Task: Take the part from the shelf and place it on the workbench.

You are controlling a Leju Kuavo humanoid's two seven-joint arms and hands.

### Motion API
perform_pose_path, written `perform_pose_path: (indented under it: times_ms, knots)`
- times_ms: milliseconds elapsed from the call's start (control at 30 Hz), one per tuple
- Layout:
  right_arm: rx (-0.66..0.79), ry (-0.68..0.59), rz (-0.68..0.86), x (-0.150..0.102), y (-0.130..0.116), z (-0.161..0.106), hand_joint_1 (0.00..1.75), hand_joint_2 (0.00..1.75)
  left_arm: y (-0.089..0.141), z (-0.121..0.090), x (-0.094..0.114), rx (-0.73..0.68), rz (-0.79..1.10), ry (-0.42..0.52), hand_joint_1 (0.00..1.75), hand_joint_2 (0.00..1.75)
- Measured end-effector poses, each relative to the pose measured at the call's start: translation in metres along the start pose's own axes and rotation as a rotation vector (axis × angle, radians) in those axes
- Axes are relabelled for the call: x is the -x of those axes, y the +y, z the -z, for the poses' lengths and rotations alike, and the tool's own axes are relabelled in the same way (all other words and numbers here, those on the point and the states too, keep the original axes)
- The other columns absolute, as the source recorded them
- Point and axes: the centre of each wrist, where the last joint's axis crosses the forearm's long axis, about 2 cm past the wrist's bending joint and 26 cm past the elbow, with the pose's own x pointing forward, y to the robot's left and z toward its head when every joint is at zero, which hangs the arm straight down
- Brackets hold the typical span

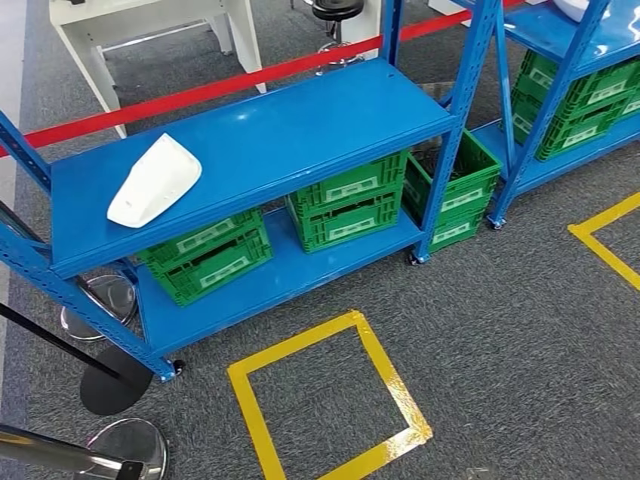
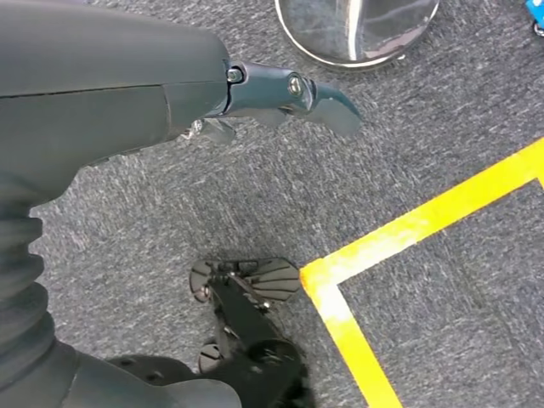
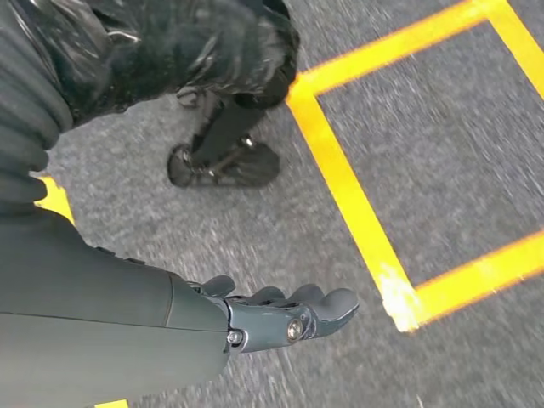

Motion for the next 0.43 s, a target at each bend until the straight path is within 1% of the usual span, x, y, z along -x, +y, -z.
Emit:
perform_pose_path:
  times_ms: [133,433]
  knots:
    - [0.030,-0.001,-0.028,0.0005,-0.0011,-0.0003,0.00,1.75,-0.0004,-0.0009,0.0015,-0.001,-0.003,0.004,0.00,1.75]
    - [0.021,-0.021,0.024,0.0006,-0.0008,-0.0003,0.00,1.75,-0.0009,-0.0010,0.0015,-0.005,-0.011,0.005,0.00,1.75]
